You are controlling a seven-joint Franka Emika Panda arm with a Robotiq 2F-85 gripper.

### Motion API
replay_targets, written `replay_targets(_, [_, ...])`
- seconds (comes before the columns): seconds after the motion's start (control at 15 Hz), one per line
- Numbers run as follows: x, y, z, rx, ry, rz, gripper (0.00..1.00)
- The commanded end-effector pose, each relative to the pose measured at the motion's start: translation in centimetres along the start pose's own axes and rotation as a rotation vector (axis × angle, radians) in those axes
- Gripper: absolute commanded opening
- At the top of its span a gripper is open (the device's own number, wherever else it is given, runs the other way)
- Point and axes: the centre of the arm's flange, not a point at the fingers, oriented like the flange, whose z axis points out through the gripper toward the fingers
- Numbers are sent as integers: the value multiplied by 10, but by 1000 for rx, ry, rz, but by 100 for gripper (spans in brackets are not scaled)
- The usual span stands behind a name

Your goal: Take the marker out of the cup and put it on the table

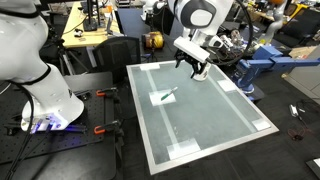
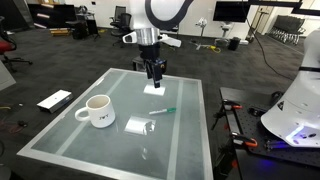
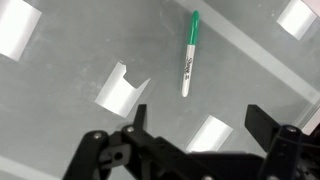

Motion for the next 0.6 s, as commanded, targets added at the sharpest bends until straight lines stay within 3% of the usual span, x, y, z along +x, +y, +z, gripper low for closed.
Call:
replay_targets(0.0, [-17,-23,-21,-85,13,33,100])
replay_targets(0.27, [-20,-32,-32,-149,17,35,100])
replay_targets(0.33, [-9,-18,-26,-97,2,18,100])
replay_targets(0.53, [-9,-19,-26,-100,0,18,100])
